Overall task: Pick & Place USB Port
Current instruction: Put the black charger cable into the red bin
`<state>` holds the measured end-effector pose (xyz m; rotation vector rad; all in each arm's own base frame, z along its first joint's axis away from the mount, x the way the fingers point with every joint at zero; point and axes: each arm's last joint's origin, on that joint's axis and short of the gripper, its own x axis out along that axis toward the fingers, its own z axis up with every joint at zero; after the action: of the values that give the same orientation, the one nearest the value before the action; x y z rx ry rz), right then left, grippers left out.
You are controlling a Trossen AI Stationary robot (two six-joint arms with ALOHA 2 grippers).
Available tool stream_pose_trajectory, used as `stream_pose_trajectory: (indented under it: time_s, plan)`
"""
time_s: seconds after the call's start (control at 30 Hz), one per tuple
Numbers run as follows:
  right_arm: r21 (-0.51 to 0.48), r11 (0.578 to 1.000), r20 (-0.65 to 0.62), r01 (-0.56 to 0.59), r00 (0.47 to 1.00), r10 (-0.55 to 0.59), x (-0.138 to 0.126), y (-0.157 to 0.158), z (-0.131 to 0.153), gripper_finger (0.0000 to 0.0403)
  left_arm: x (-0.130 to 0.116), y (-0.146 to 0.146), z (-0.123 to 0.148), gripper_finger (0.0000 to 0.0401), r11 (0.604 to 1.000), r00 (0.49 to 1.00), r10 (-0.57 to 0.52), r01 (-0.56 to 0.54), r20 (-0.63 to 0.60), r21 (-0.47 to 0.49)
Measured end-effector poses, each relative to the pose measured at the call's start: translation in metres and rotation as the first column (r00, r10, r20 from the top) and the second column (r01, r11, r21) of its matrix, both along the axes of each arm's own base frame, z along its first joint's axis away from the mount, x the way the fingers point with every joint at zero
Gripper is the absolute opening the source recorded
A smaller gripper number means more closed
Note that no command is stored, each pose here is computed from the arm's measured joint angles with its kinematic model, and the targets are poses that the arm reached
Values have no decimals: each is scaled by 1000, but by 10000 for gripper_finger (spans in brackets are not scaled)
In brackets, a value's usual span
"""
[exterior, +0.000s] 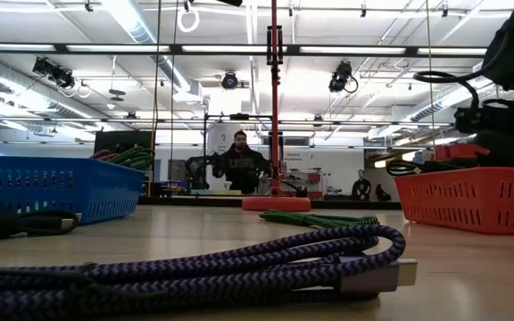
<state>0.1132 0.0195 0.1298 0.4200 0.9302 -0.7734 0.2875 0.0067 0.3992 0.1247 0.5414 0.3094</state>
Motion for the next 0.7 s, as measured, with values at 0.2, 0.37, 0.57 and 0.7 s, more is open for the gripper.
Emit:
stream_pose_trajectory:
  time_s: [0.2, 0.37, 0.57, 0.7]
  plan:
    - [41, 999, -11, -17, 1000, 18, 0, 1, -1, 174, 0, 0, 0, 119, 1000, 1000, 1, -1, 0, -2]
    - [55, 998, -17, -17, 1000, 18, -4, 0, -12, 173, 0, 0, 0, 119, 1000, 1000, 1, -1, 0, -1]
    - [36, 999, -21, 11, 1000, -11, -8, -2, -16, 90, 0, 0, 0, 119, 1000, 1000, 0, 0, 0, -1]
    - [36, 999, -11, -29, 1000, 29, -6, -1, -16, 15, 0, 0, 0, 119, 1000, 1000, 0, 0, 0, -1]
